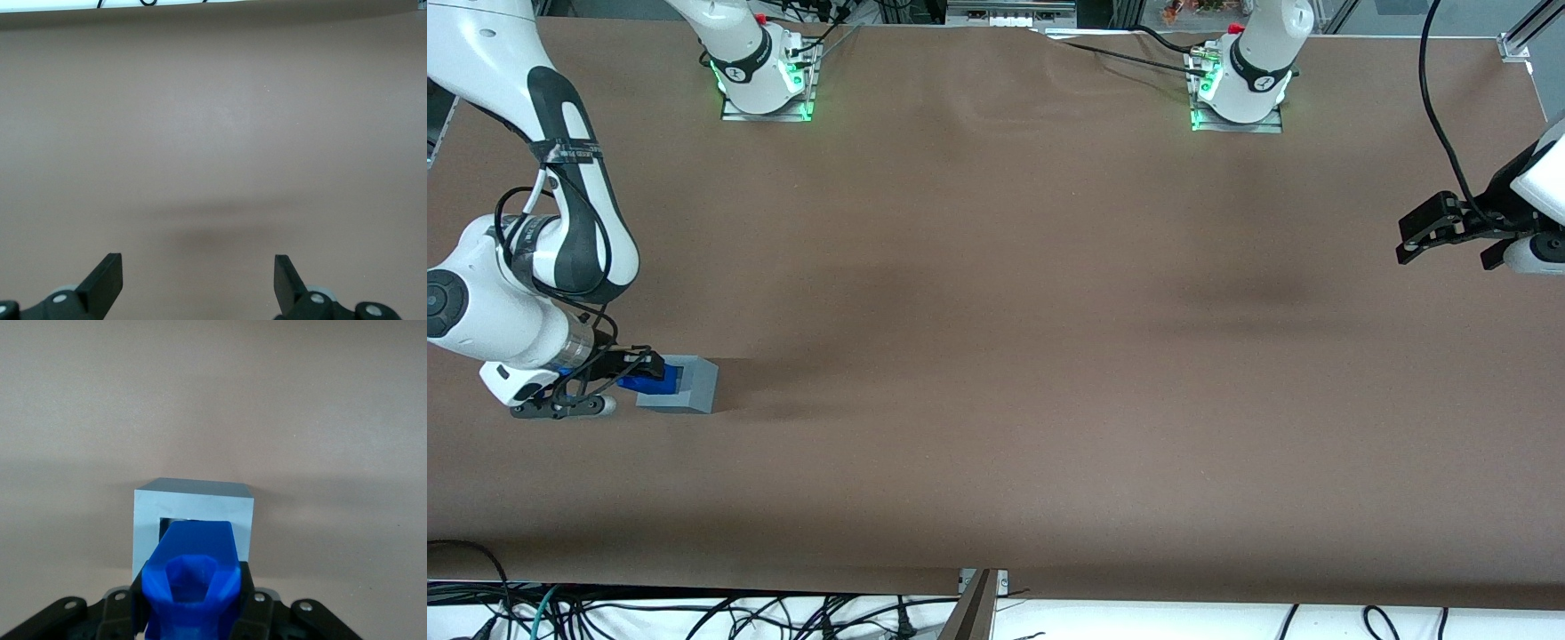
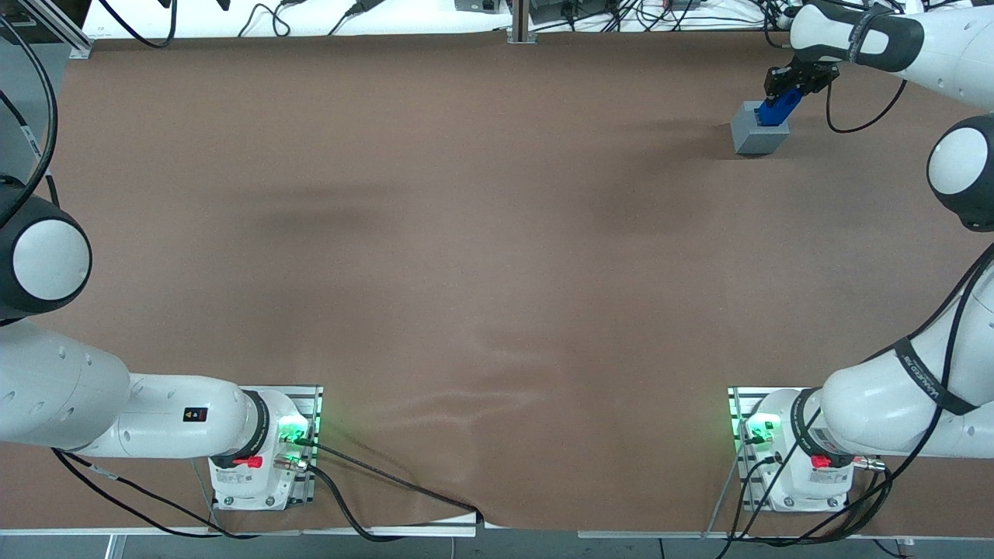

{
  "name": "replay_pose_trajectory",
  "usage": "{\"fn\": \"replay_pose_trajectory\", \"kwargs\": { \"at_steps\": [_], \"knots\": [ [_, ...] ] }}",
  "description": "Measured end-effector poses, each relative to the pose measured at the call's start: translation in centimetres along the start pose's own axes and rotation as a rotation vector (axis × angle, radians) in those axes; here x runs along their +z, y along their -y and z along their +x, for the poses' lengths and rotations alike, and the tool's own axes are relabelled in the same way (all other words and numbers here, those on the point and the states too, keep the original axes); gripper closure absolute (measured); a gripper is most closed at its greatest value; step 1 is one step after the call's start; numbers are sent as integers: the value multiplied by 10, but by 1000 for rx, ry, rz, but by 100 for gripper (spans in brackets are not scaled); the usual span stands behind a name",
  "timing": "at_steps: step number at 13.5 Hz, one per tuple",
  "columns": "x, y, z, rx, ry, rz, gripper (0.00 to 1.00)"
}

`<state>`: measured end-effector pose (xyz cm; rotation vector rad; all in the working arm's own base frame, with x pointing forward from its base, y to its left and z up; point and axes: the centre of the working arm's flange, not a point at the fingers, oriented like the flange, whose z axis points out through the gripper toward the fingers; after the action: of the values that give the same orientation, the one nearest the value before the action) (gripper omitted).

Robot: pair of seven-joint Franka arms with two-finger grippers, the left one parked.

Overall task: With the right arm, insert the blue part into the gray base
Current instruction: 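Lower the blue block into the gray base's square hole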

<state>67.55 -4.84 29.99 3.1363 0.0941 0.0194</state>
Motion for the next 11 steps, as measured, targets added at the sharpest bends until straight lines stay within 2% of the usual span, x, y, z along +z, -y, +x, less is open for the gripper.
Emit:
{"fn": "replay_pose_trajectory", "kwargs": {
  "at_steps": [11],
  "knots": [
    [0, 2, 2, 45, -12, -7, 50]
  ]
}}
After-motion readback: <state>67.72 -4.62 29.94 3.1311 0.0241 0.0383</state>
